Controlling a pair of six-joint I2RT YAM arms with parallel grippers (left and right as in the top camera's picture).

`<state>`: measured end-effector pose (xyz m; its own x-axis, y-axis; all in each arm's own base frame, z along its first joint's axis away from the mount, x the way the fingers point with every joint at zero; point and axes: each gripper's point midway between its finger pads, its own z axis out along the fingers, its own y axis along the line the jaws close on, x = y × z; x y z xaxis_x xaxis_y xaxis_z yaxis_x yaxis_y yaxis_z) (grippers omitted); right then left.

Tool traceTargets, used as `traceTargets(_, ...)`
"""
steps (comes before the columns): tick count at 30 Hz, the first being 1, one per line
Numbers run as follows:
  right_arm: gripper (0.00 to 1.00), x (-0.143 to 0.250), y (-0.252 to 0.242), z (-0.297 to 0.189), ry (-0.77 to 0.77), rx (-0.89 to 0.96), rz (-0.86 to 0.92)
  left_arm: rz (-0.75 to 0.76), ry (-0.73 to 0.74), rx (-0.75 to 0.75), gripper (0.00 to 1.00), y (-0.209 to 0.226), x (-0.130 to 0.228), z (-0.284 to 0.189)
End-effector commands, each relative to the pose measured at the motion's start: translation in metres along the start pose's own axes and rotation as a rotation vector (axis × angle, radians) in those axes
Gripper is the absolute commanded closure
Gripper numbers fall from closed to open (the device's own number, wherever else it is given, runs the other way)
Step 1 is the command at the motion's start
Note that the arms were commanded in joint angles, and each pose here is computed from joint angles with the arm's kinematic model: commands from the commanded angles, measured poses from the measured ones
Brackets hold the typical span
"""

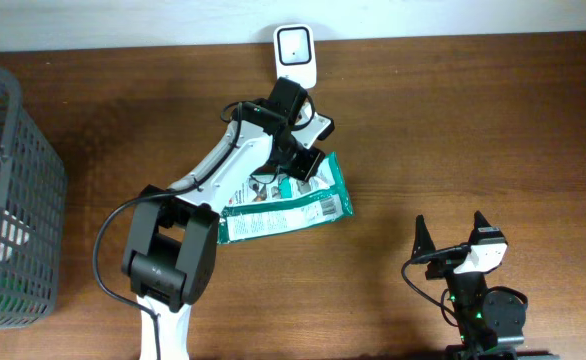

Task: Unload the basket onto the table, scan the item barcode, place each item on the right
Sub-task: 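Lift the bag out with the left gripper and place it on the table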

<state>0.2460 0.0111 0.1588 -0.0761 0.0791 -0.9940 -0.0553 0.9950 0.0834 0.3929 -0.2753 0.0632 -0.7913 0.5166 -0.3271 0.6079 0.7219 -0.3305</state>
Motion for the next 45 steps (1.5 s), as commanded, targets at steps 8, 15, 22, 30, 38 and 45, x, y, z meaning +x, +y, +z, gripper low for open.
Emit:
traceTargets(8,0.02,0.002,0.000,0.000,0.002,-0.001,0.006,0.073,-0.035,0.060,1.00,-0.036,-0.012,0.021)
traceTargets(15,0.02,0.002,0.000,0.000,0.002,-0.001,0.006,0.112,-0.054,0.063,1.00,-0.048,-0.018,0.031)
traceTargets(22,0.02,0.002,0.000,0.000,0.002,-0.001,0.006,0.122,-0.111,0.055,0.22,-0.041,-0.032,0.026)
traceTargets(30,0.02,0.002,0.000,0.000,0.002,-0.001,0.006,0.083,-0.235,0.020,0.01,-0.016,-0.077,-0.045)
traceTargets(38,0.02,0.002,0.000,0.000,0.002,-0.001,0.006,0.060,-0.450,-0.096,0.01,0.024,-0.111,-0.190)
traceTargets(45,0.02,0.002,0.000,0.000,0.002,-0.001,0.006,-0.002,-0.657,-0.242,0.01,0.061,-0.102,-0.327)
